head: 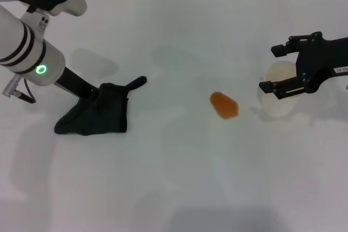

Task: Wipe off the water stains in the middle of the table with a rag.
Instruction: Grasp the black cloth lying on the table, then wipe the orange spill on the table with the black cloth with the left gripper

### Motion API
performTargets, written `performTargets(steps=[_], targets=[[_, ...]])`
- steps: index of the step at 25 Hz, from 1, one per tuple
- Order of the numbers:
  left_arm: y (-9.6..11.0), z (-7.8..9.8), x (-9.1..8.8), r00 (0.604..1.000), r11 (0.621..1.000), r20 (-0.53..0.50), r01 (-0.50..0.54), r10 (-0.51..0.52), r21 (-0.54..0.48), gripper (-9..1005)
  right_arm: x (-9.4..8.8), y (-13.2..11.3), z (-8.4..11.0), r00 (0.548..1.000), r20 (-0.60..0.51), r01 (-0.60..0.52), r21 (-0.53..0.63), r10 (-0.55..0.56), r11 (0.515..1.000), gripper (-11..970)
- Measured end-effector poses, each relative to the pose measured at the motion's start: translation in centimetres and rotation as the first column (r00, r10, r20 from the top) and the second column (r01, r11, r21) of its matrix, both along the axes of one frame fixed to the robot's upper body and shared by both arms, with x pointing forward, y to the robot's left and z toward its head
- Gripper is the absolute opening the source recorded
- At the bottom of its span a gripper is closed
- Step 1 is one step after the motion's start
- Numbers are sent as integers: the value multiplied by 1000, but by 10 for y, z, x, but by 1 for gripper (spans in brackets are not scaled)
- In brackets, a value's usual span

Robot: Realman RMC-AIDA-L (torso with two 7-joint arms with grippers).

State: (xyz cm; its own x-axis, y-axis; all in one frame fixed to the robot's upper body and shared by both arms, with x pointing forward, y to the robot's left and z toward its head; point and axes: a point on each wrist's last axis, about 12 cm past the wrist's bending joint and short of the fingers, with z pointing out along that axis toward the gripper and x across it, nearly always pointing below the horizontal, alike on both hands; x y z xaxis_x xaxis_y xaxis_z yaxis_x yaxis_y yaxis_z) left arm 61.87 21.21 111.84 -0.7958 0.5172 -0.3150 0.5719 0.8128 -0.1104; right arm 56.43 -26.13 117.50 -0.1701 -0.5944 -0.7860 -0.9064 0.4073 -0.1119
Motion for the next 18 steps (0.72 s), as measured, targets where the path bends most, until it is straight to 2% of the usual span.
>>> performTargets(steps=[9,18], targets=[[0,0,0,1000,1000,1,-5,5,-20,82,0,0,1,1000,1,-2,0,2,1000,867],[-22,19,12,993,982,115,34,-12,-184,82,0,1,1,1000,0,-2,2,2,1000,867]])
